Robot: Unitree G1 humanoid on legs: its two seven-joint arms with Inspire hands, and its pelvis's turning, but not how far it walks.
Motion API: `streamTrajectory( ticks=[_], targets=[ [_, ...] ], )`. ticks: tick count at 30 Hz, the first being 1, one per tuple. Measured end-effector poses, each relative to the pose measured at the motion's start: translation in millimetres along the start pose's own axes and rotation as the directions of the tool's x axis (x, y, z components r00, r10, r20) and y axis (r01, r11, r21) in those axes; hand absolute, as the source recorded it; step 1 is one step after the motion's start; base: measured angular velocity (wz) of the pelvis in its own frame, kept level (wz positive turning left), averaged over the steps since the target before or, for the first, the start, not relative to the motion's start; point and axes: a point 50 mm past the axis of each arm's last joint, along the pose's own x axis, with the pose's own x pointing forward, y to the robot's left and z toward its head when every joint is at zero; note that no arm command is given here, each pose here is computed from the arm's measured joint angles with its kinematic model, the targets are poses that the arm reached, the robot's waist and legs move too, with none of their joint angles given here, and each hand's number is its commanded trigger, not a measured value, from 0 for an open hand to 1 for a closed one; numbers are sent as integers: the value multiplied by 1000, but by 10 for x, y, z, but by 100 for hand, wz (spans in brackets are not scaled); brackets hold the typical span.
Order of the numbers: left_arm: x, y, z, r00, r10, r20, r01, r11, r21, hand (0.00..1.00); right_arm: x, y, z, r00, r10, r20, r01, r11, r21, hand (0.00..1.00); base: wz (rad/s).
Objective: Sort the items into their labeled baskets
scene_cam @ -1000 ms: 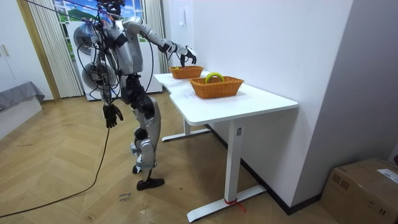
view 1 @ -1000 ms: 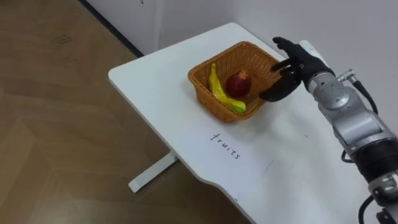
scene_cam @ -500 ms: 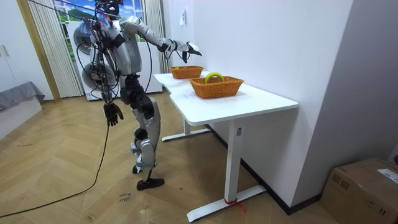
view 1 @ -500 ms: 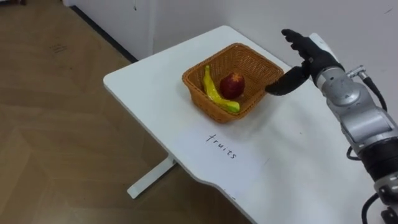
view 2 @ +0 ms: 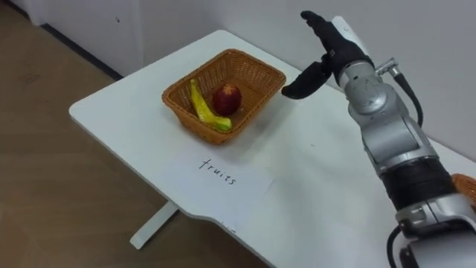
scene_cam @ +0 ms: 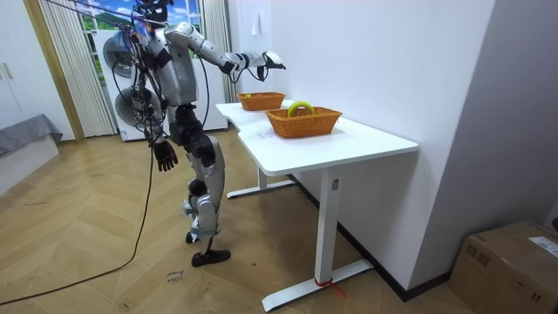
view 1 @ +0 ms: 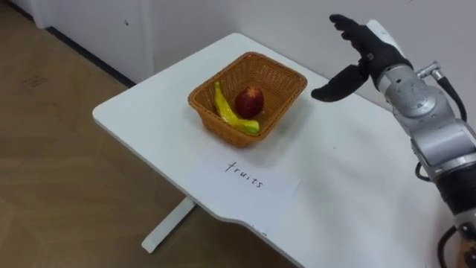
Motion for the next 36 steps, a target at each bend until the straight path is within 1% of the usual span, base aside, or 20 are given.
streamTrajectory(
  ticks=[7,11,12,17,20,23,27,29,36],
  targets=[
    [1,-9,72,999,-19,27,19,1000,2,0,-21,-115,98,998,-40,46,40,999,13,0,-13],
    [17,-7,262,997,-18,74,18,1000,-1,0,-43,-285,70,995,-97,38,97,995,21,0,-10],
    [20,-5,319,996,-17,88,17,1000,4,0,-47,-315,67,993,-112,36,113,994,-2,0,-11],
    [21,7,554,988,-13,151,13,1000,-2,0,-59,-372,58,992,-124,33,124,992,-13,0,-16],
    [3,6,647,981,-18,195,19,1000,-5,0,-78,-446,95,988,-143,50,144,990,-3,0,-11],
    [-3,7,677,976,-16,217,22,999,-24,0,-107,-564,93,983,-178,50,179,984,-11,0,-11],
    [-4,7,673,975,-13,221,24,999,-47,0,-179,-758,170,969,-233,87,237,971,-40,0,-16],
    [-5,5,661,974,-15,224,29,998,-57,0,-206,-817,204,963,-247,104,254,966,-52,0,-7],
    [4,18,645,972,-12,235,28,997,-67,0,-308,-974,222,937,-323,130,328,944,-21,0,-22]
  ],
)
